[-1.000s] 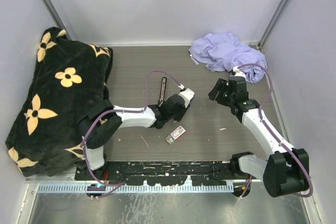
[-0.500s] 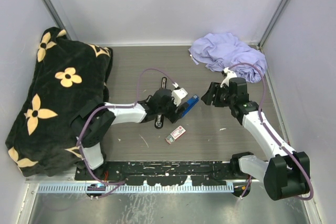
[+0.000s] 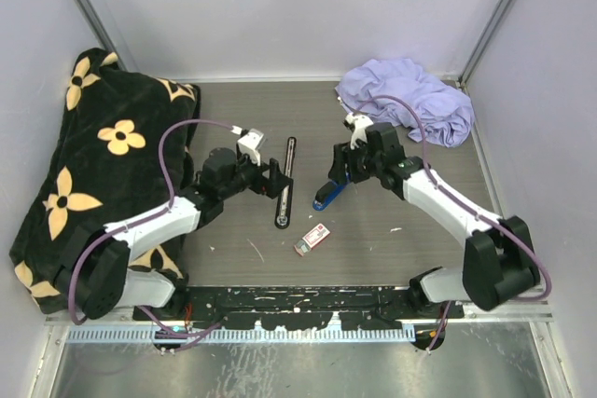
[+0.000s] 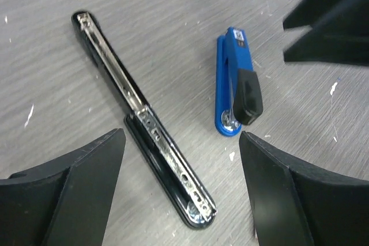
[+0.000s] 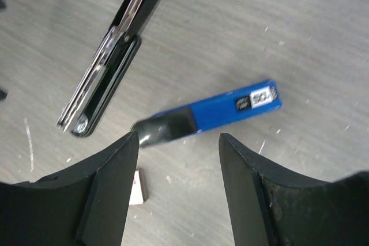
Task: Load the staples into the stapler
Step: Adjust the stapler at the center of the board.
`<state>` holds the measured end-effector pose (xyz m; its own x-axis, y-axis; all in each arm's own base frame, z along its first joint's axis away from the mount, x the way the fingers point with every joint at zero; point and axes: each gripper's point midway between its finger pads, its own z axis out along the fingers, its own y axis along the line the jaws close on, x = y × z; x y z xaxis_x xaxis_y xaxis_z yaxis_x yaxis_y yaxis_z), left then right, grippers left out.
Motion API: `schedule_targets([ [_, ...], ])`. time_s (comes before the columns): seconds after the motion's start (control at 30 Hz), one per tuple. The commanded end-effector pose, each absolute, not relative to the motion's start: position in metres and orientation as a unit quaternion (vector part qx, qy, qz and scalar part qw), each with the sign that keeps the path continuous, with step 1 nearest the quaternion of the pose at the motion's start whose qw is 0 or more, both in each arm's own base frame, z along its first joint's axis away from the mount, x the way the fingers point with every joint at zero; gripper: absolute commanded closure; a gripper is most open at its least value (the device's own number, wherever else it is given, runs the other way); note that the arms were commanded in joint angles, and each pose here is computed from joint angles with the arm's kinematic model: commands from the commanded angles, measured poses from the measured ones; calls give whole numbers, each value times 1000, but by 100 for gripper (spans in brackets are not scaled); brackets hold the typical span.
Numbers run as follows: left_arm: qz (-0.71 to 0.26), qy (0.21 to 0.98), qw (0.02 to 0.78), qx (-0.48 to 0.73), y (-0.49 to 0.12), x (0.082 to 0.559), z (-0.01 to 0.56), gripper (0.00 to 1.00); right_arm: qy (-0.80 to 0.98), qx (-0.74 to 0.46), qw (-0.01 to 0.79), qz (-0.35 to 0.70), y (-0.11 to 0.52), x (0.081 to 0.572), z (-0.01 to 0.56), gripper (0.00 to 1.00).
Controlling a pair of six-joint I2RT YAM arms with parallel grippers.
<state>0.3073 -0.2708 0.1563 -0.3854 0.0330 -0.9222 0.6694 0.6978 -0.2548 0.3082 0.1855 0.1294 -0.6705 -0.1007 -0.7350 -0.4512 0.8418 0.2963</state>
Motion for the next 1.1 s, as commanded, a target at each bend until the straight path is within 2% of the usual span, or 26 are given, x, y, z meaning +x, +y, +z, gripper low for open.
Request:
schedule_targets([
  [0.0,-332,778,498,191,-256,297,162,17,886,-186,378,193,188,339,138,37],
  [0.17,-321,780,509,175,-234,291,166,15,894,-208,316,241,225,310,117,37],
  [0.57,-308,771,532,165,-216,288,170,14,930,-72,275,233,223,274,79,37],
  [0.87,-317,760,543,167,-218,288,171,14,889,-91,334,301,265,304,89,38],
  [1.07,-316,760,542,169,-219,289,166,14,871,-159,353,303,280,318,107,38],
])
